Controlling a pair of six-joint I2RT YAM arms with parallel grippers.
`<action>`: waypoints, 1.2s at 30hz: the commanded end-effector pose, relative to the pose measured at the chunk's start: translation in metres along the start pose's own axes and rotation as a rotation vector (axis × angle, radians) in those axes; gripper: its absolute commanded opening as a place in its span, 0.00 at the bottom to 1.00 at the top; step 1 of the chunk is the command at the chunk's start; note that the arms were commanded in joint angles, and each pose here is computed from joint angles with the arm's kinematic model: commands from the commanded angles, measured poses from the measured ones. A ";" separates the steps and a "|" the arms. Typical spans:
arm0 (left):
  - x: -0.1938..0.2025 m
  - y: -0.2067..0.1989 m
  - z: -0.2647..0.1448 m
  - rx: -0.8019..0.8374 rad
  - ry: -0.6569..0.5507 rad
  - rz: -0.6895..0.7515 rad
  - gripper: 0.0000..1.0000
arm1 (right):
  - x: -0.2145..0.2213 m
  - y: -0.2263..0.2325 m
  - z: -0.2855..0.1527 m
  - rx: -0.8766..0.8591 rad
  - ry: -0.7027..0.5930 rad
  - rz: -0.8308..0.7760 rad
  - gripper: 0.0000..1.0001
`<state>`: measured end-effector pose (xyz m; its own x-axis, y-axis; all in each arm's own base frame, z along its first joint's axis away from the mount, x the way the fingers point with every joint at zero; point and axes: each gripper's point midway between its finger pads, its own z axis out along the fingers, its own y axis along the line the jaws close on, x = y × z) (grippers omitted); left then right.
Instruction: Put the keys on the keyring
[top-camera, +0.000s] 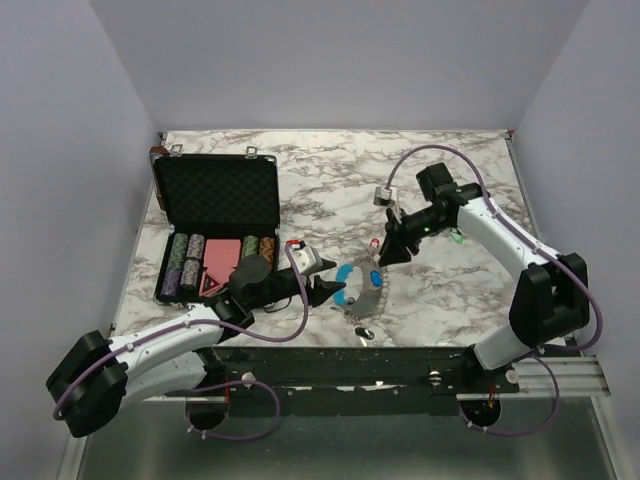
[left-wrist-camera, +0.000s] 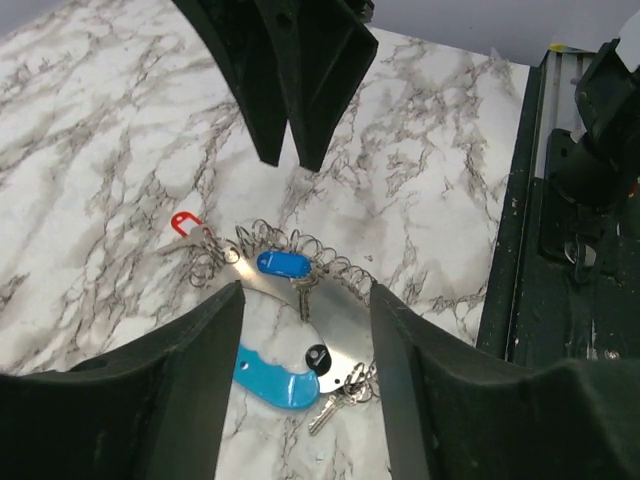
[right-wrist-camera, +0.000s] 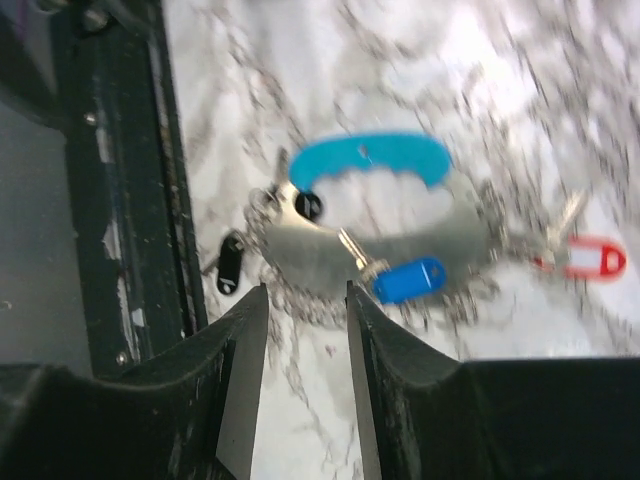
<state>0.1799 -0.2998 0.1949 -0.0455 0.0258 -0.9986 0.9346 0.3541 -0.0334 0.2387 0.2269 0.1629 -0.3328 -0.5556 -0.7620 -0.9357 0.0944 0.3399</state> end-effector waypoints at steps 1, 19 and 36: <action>0.012 0.005 0.001 -0.053 0.012 -0.119 0.64 | 0.055 -0.031 -0.002 0.128 0.095 0.123 0.47; 0.003 0.025 -0.033 -0.250 -0.058 -0.249 0.92 | 0.113 -0.026 0.041 0.154 0.219 0.237 0.47; 0.014 0.023 -0.042 -0.261 -0.050 -0.272 0.92 | 0.140 0.020 0.042 -0.052 0.315 0.227 0.44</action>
<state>0.1838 -0.2558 0.1902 -0.2378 -0.1489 -0.9598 0.7864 0.5506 -0.2802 0.1900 0.1851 0.0463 -0.4728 -0.7321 -0.4904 -0.8575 0.2542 0.4473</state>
